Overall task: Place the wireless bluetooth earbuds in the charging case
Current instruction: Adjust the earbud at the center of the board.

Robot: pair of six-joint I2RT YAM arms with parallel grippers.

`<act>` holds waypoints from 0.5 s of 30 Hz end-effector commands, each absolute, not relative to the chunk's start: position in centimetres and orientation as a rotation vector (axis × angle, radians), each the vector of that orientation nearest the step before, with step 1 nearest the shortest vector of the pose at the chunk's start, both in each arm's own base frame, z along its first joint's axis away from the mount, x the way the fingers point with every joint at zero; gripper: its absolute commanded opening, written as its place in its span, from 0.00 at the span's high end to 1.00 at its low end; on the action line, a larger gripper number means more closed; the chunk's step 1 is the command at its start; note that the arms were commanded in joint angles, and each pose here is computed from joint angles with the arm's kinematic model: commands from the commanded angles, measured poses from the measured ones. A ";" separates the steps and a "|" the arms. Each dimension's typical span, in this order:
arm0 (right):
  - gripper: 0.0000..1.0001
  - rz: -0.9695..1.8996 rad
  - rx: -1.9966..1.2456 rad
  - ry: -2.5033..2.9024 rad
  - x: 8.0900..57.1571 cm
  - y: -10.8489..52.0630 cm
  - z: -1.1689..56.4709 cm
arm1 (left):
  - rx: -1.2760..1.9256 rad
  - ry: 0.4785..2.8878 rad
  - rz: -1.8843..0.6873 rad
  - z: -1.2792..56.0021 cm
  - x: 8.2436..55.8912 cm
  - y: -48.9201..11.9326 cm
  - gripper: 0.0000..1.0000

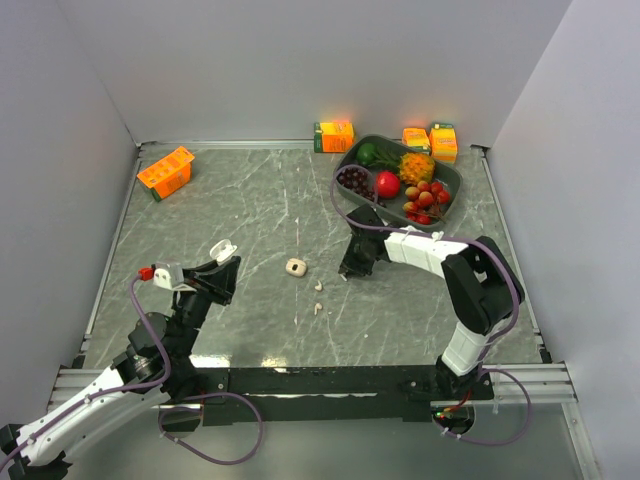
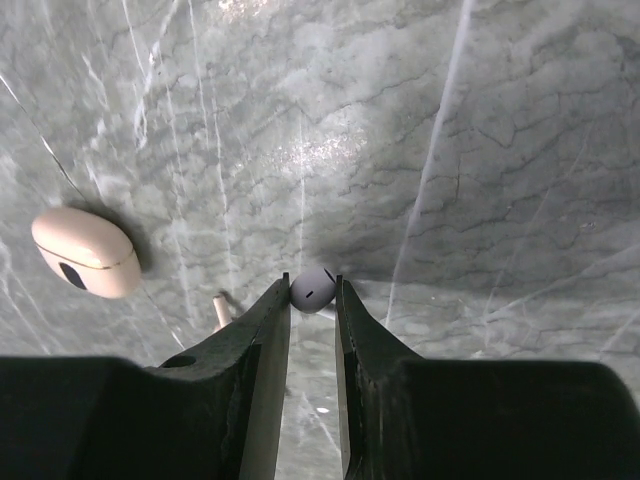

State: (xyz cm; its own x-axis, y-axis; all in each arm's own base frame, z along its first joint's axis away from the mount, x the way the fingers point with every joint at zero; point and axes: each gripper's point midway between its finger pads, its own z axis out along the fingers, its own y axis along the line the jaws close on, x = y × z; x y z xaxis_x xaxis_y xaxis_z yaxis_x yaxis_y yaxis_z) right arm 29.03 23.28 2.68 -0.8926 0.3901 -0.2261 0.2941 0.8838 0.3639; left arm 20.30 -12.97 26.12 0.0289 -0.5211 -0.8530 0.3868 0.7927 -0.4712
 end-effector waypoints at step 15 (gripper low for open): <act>0.49 0.298 0.442 2.688 30.0 20.8 4.7 | -0.150 1.314 -0.748 28.5 19.8 -12.5 0.98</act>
State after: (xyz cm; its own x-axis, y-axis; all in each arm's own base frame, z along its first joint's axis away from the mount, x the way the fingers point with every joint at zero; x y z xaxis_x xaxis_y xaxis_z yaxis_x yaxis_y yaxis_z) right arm 29.03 22.77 2.03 -0.8809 0.4195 -0.2191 0.3348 0.8796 0.3380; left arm 20.29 -12.98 26.13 0.0275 -0.5239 -0.8514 0.3869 0.7909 -0.4741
